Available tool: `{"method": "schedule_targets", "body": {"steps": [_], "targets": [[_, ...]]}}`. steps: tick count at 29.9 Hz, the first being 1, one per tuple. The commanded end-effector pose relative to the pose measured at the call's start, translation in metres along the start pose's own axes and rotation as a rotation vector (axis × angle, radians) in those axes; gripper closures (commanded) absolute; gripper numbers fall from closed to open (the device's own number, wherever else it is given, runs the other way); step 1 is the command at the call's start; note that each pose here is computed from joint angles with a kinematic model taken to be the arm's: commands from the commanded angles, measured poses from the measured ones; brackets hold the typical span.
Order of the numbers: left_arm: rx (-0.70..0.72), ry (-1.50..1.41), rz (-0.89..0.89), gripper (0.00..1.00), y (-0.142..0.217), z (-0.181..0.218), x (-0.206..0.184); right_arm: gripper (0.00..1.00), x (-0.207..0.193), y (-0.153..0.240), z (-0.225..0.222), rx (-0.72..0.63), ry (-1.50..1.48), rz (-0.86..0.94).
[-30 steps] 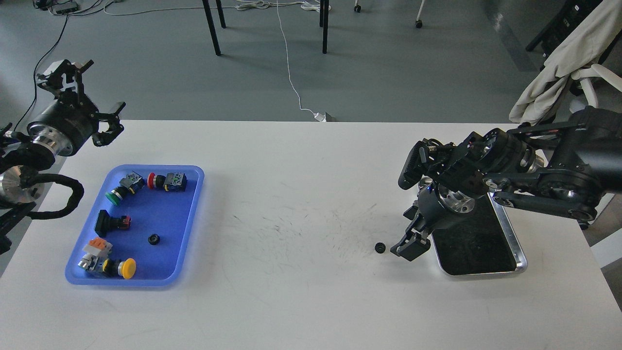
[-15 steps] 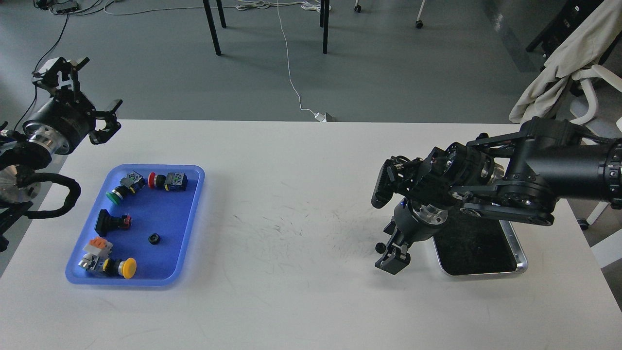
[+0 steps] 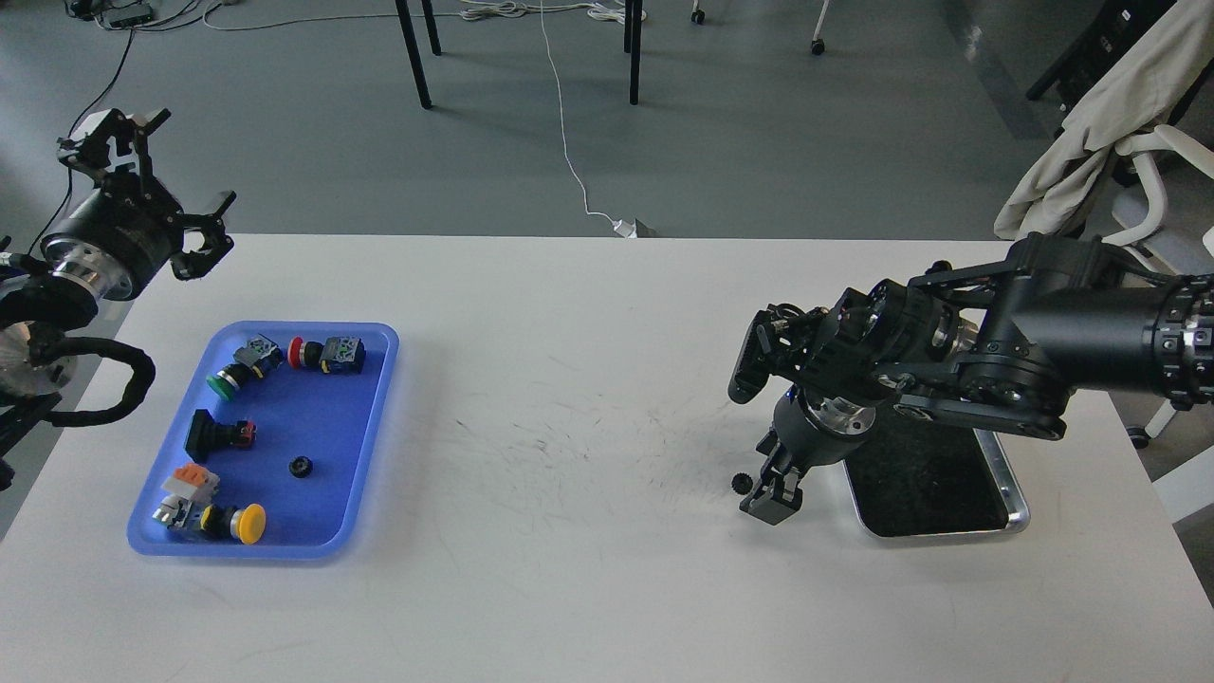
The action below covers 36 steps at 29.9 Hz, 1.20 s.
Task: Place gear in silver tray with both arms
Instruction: 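Lower the right gripper down over the black gear, then close the right gripper on the black gear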
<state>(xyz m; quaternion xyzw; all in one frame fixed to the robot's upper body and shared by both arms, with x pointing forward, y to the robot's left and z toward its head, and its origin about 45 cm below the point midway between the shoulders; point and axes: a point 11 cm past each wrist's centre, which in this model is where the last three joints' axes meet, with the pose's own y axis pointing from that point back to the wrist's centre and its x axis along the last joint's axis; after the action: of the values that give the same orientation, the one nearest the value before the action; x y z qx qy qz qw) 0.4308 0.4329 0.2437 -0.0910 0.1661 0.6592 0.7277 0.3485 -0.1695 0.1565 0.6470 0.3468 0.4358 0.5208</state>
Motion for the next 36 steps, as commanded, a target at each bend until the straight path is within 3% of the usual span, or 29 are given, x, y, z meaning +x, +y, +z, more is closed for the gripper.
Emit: {"method": "schedule_targets", "body": {"steps": [1,12,36], "targets": [[-0.004,0.0,0.0,0.01,0.0,0.0009,0.0,0.31,0.0049,-0.0027,-0.0001,-0.004,0.006,0.001],[-0.006,-0.003,0.006,0.01,0.0004,0.0,0.0023,0.42,0.0114,-0.0027,-0.0059,0.019,0.024,0.003],[-0.004,0.001,0.01,0.01,-0.0001,-0.0026,0.0026,0.46,0.0102,-0.002,-0.0055,0.021,0.028,-0.004]]}}
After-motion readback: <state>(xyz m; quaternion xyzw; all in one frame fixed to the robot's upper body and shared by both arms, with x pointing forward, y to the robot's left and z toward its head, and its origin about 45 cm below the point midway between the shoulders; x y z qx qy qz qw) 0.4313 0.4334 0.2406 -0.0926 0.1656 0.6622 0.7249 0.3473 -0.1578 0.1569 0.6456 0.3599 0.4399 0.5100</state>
